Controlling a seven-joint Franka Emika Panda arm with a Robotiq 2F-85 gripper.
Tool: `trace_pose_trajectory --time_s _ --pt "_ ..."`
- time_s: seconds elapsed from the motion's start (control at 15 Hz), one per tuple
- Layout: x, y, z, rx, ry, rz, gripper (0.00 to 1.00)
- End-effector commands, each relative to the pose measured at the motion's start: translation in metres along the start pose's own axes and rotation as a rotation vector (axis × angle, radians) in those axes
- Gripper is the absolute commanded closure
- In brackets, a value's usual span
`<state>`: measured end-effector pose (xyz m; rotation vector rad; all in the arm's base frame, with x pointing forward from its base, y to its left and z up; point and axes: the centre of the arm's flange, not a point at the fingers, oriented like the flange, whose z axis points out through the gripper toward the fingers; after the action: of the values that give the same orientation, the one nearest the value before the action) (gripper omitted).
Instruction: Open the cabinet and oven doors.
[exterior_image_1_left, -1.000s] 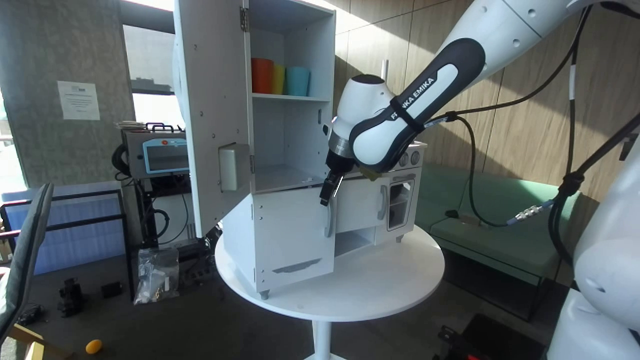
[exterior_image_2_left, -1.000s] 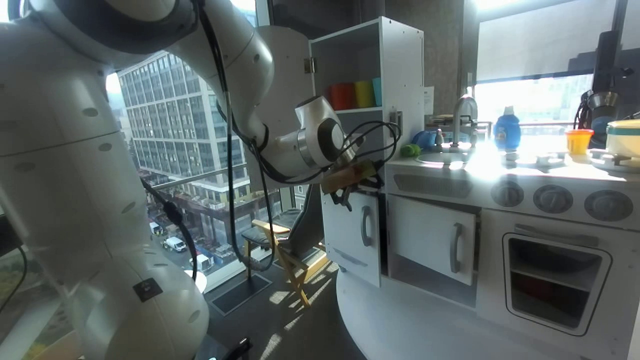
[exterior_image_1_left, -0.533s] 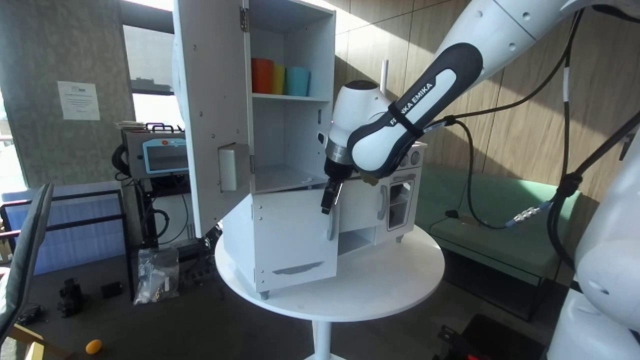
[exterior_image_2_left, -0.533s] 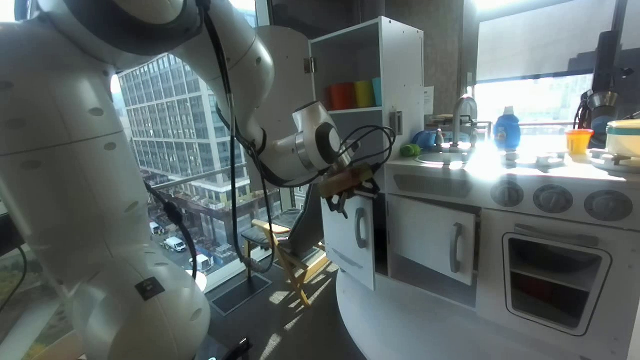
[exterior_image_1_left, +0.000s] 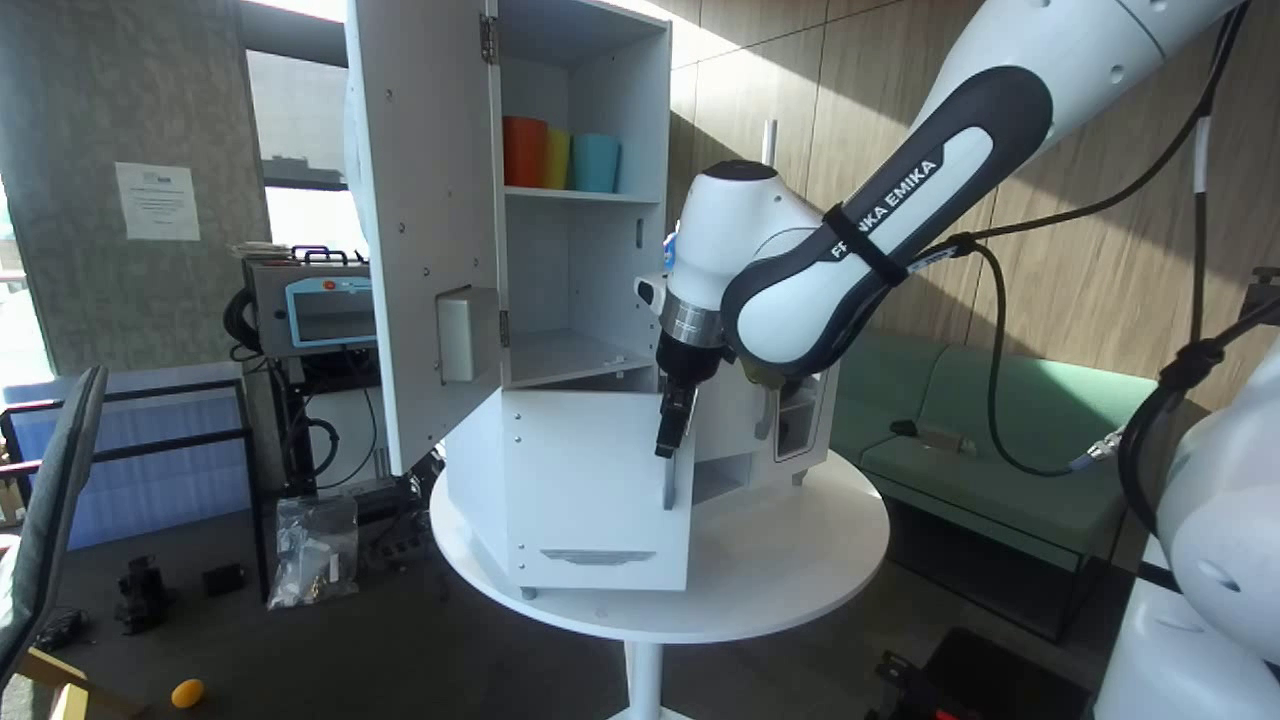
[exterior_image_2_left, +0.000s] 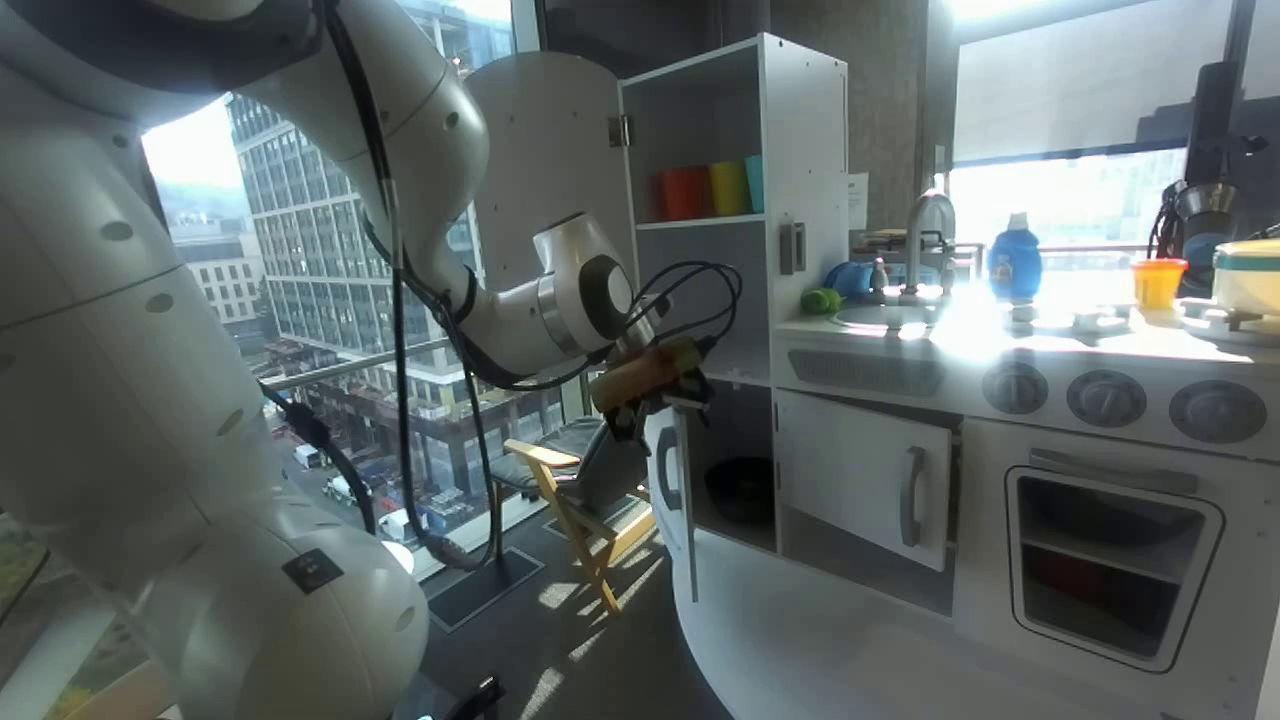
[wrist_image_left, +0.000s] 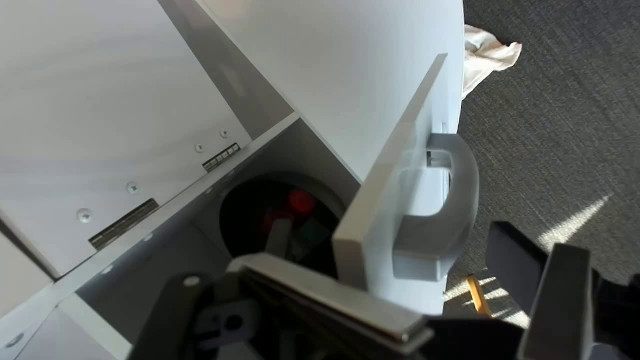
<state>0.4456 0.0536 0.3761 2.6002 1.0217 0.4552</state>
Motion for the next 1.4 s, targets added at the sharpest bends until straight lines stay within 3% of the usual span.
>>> trace_pose_trajectory --time_s 0.0,0.2,0.53,0.73,1.0,1.33 --pt "-0.03 -0.032 -0.05 -0.049 0.11 -0.049 0.0" --pt "-0.042 -0.049 -0.076 0.03 0.129 -0.101 0.0" --pt "-0.043 -0.074 -0.099 0.268 0.111 -0.281 0.0" --pt "-0.046 -0.071 -0.103 0.336 0.083 -0.289 0.0" --pt "-0.045 -0.031 -0.091 0.24 0.112 -0.067 0.0" --pt "-0.058 0.056 -0.052 0.197 0.082 0.216 0.0"
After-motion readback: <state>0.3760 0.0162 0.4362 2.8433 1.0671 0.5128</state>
